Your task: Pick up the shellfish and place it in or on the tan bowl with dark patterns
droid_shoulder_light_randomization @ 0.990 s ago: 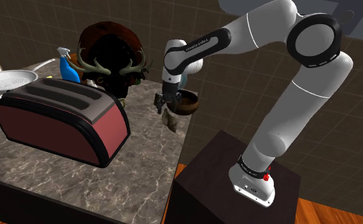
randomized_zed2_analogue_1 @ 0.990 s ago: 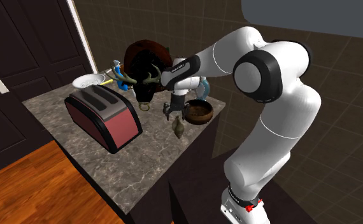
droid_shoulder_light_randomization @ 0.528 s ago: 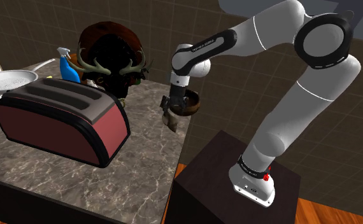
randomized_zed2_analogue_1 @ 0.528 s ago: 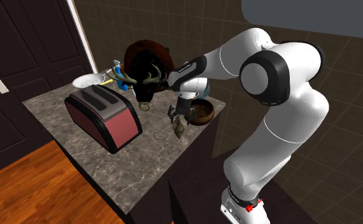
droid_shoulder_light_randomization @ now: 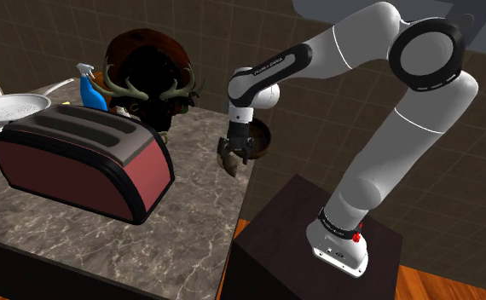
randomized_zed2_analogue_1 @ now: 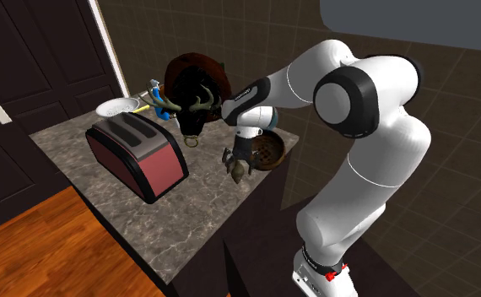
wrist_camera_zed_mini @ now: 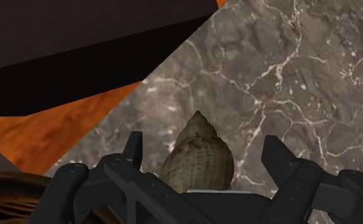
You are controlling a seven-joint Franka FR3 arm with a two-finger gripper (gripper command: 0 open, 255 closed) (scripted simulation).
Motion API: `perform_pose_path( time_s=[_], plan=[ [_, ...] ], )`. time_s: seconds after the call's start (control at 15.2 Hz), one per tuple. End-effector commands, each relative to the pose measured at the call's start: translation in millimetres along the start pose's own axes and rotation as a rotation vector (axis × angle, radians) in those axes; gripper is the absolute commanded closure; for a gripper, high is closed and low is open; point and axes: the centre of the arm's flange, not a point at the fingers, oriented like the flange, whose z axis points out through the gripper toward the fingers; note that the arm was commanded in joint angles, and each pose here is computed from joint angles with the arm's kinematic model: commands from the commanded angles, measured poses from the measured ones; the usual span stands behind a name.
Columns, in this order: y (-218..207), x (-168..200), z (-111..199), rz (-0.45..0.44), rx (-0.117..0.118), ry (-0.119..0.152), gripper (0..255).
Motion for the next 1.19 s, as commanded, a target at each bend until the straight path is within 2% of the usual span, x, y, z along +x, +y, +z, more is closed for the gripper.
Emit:
perform_pose_path(
  time_s=[0.0, 0.13, 0.2, 0.73, 0.79, 0.86, 0.92, 1.12],
  plan=[
    [8, 13, -6, 0.007, 0.009, 0.109, 0],
    [8, 13, -6, 0.007, 0.009, 0.109, 0],
    [8, 12, -3, 0.007, 0.009, 0.109, 255],
    [6, 7, -15, 0.008, 0.010, 0.110, 255],
    [8, 13, -6, 0.007, 0.009, 0.109, 255],
    [7, 10, -8, 0.007, 0.009, 0.103, 255],
    [7, 10, -8, 0.007, 0.009, 0.103, 0],
    [-32, 23, -28, 0.206, -0.156, 0.227, 0]
  ],
)
